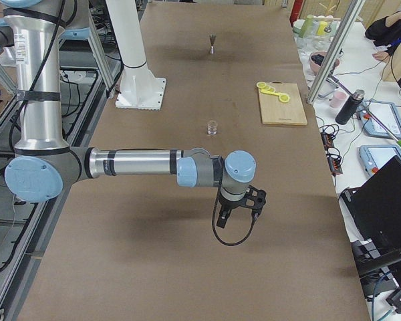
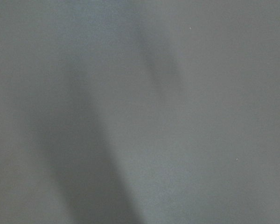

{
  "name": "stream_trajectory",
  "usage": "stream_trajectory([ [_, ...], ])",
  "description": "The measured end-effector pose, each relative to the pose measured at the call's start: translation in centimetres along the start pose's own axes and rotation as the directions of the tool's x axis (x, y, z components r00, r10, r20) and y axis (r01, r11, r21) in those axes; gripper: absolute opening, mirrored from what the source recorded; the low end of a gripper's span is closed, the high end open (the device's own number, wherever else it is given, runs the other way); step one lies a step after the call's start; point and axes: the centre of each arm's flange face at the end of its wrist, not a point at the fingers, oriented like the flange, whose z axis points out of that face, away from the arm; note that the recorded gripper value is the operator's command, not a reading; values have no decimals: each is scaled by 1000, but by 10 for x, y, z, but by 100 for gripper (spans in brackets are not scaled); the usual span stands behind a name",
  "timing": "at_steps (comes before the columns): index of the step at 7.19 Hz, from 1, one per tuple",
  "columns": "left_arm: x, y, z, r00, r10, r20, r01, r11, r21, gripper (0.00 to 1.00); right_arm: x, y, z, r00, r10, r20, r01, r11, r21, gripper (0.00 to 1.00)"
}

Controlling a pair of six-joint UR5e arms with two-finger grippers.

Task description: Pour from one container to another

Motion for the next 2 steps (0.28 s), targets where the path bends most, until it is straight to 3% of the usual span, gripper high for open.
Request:
stream_trajectory([
  [2, 0, 1, 0, 1000, -1, -6, 1, 1000, 0, 98, 0, 0, 0, 1000, 0, 0, 0, 1000, 0, 100],
])
